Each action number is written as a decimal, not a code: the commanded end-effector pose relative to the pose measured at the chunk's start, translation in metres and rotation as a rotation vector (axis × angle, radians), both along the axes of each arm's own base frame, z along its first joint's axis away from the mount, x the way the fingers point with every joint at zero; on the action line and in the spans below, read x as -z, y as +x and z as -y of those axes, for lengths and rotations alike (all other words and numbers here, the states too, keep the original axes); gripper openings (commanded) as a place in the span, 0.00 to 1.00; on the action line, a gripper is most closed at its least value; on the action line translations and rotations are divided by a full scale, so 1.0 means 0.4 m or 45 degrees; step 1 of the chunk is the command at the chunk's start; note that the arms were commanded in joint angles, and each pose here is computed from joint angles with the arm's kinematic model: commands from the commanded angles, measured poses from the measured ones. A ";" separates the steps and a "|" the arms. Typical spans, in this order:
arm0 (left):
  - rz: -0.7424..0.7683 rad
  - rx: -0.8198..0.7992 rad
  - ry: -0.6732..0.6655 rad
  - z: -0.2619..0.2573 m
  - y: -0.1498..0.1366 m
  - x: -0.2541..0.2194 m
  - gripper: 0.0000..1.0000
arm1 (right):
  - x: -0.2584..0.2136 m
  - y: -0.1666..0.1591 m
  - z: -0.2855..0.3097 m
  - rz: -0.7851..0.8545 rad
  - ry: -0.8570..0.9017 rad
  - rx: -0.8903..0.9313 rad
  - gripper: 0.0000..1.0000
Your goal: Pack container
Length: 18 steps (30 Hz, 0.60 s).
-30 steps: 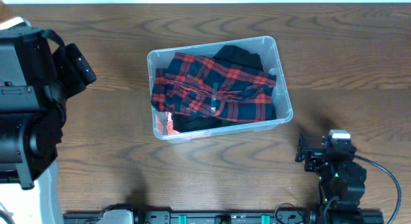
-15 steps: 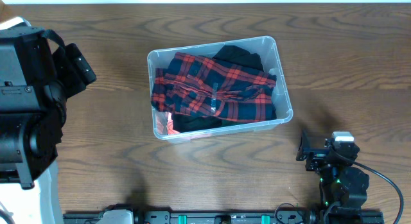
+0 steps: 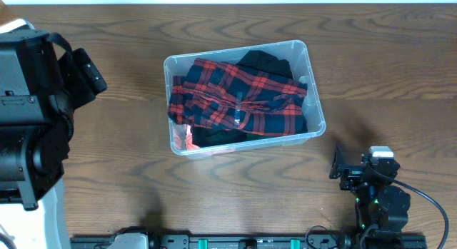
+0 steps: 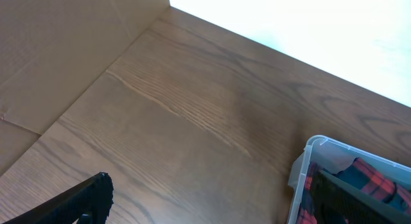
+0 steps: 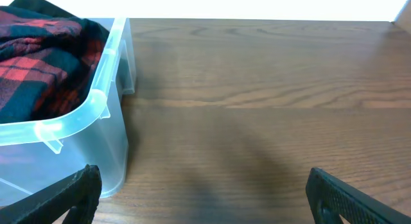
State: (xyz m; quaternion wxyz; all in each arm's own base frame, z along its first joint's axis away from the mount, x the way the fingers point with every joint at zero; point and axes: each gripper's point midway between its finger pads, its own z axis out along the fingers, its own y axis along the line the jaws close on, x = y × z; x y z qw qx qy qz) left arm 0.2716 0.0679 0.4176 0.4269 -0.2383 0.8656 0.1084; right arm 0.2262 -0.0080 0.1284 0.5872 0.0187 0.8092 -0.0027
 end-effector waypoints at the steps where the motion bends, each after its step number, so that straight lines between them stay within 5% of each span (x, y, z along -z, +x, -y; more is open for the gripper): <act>1: -0.003 -0.016 0.003 -0.006 -0.001 0.001 0.98 | 0.001 0.000 -0.001 0.005 -0.015 -0.011 0.99; 13: 0.047 0.027 -0.039 0.009 -0.068 0.000 0.98 | 0.001 0.000 -0.001 0.005 -0.016 -0.010 0.99; 18: 0.162 0.243 -0.017 0.042 -0.043 0.039 0.98 | 0.001 0.000 -0.001 0.005 -0.016 -0.011 0.99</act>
